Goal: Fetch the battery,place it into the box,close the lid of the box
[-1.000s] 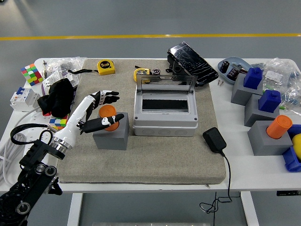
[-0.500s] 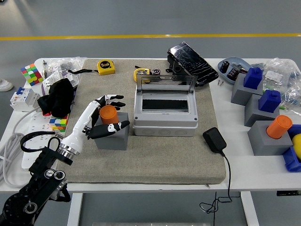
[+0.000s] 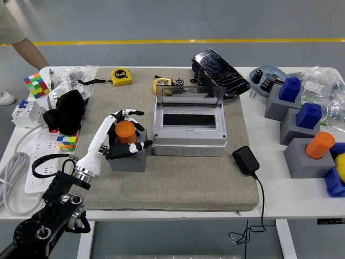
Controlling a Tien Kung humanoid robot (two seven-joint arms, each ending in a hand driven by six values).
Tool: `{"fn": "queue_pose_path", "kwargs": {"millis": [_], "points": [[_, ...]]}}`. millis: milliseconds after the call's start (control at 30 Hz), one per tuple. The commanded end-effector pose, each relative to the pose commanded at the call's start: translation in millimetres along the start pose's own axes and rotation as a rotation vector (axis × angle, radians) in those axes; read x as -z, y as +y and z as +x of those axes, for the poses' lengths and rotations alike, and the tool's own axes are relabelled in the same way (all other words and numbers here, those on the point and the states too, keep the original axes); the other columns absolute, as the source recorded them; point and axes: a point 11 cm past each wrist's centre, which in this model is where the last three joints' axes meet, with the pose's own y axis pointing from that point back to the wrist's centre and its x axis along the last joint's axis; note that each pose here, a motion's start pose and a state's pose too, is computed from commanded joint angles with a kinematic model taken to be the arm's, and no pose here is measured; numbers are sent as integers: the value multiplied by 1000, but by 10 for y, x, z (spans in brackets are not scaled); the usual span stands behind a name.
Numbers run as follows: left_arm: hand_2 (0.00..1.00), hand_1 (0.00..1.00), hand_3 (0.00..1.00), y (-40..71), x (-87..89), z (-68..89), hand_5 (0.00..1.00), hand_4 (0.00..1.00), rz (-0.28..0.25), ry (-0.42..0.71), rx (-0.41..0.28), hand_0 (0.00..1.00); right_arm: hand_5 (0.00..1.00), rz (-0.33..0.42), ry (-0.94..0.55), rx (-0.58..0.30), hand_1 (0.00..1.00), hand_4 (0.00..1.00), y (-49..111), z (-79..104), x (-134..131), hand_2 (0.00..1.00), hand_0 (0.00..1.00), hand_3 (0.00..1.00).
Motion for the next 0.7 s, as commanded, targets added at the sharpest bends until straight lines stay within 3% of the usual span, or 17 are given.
{"fn": "queue_pose_path", "kwargs": {"millis": [100,133,300,333,500,533,700], "points": [[376,325,527,-9,15,-21,19,998,-5,16,-9,185,580,1,-1,1,662,969,0,-2,4,673,641,574],[290,201,362,-13,17,-30,5,998,-8,21,-12,108,580,1,-1,0,663,969,1,-2,5,673,641,574],[290,201,362,-35,4,-83,5,998,-32,39,-22,108,580,0,-1,1,663,969,1,-4,4,673,641,574],[190,92,228,-41,1,-94,2,998,-36,42,-23,42,580,0,-1,1,663,969,0,-4,4,673,641,575],[190,92,228,-76,6,-133,2,998,-34,47,-30,42,580,0,1,2,663,969,0,-10,4,673,641,575],[115,27,158,-81,3,-137,2,998,-35,48,-31,17,580,0,1,2,662,969,0,-11,4,673,641,574],[115,27,158,-105,-25,-126,2,998,-44,40,-38,17,580,-2,2,2,662,969,-1,-11,-5,673,641,574]]}}
